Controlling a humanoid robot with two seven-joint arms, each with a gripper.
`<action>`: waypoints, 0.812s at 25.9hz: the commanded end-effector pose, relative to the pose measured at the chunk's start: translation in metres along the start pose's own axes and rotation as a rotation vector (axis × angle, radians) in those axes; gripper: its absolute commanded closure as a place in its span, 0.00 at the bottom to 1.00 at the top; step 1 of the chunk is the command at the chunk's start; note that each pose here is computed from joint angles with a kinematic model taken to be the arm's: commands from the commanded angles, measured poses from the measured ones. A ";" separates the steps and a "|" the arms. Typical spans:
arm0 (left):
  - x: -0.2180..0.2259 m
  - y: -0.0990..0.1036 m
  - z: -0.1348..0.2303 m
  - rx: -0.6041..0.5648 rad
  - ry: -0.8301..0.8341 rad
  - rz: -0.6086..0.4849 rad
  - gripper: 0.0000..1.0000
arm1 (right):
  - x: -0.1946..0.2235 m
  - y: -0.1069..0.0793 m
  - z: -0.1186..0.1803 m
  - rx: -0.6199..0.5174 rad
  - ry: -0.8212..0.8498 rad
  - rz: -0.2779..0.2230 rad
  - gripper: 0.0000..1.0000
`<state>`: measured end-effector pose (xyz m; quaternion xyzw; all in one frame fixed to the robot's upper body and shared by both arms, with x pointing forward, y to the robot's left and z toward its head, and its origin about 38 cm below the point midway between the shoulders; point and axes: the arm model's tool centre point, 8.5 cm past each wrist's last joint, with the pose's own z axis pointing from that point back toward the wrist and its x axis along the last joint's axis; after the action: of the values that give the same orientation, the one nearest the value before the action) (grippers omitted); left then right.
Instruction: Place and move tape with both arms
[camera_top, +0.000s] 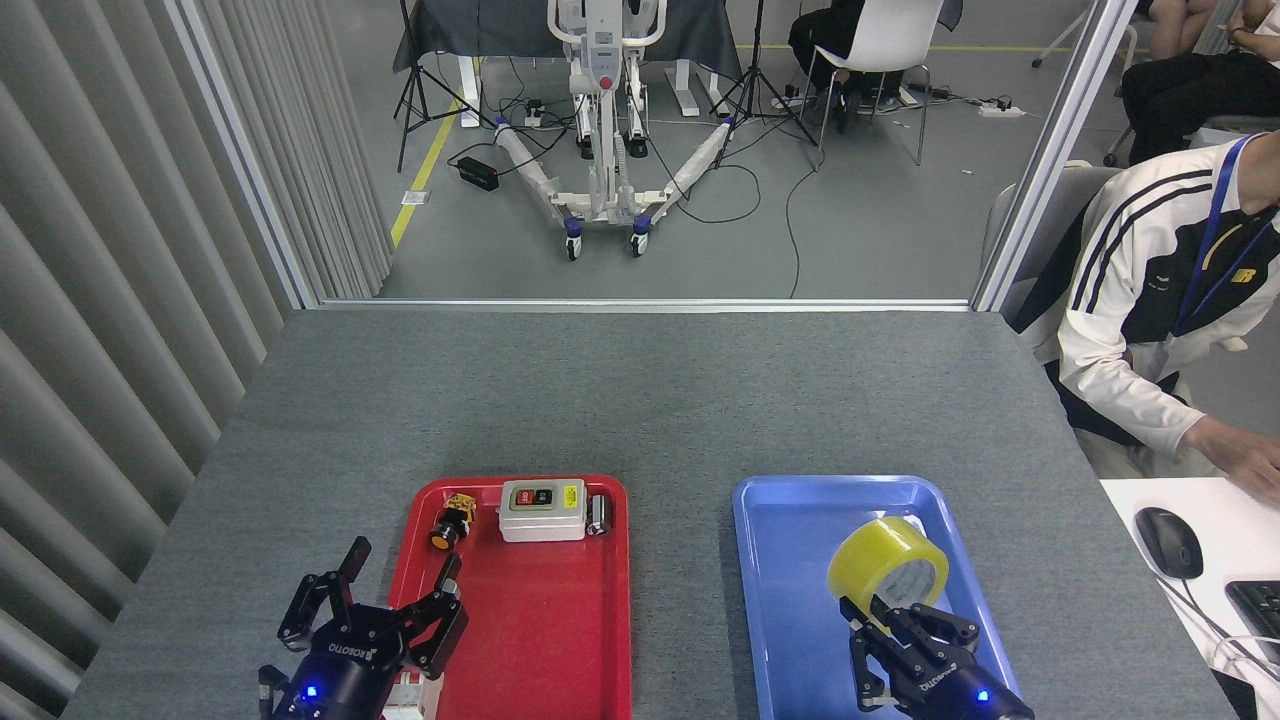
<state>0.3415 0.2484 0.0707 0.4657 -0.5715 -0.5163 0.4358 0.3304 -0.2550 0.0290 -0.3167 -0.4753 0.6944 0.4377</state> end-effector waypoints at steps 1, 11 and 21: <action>0.002 -0.003 0.011 0.015 0.094 -0.052 0.00 | -0.005 -0.006 -0.008 0.187 0.001 -0.068 1.00; -0.020 0.002 0.017 0.021 0.123 0.060 0.00 | -0.008 -0.012 -0.021 0.346 0.117 -0.230 0.00; -0.024 0.009 0.018 0.052 0.063 0.057 0.00 | -0.003 -0.019 -0.022 0.305 0.113 -0.231 0.00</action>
<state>0.3283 0.2709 0.0733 0.4776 -0.5755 -0.4718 0.4671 0.3553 -0.2476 0.0346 -0.2198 -0.3611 0.6888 0.5889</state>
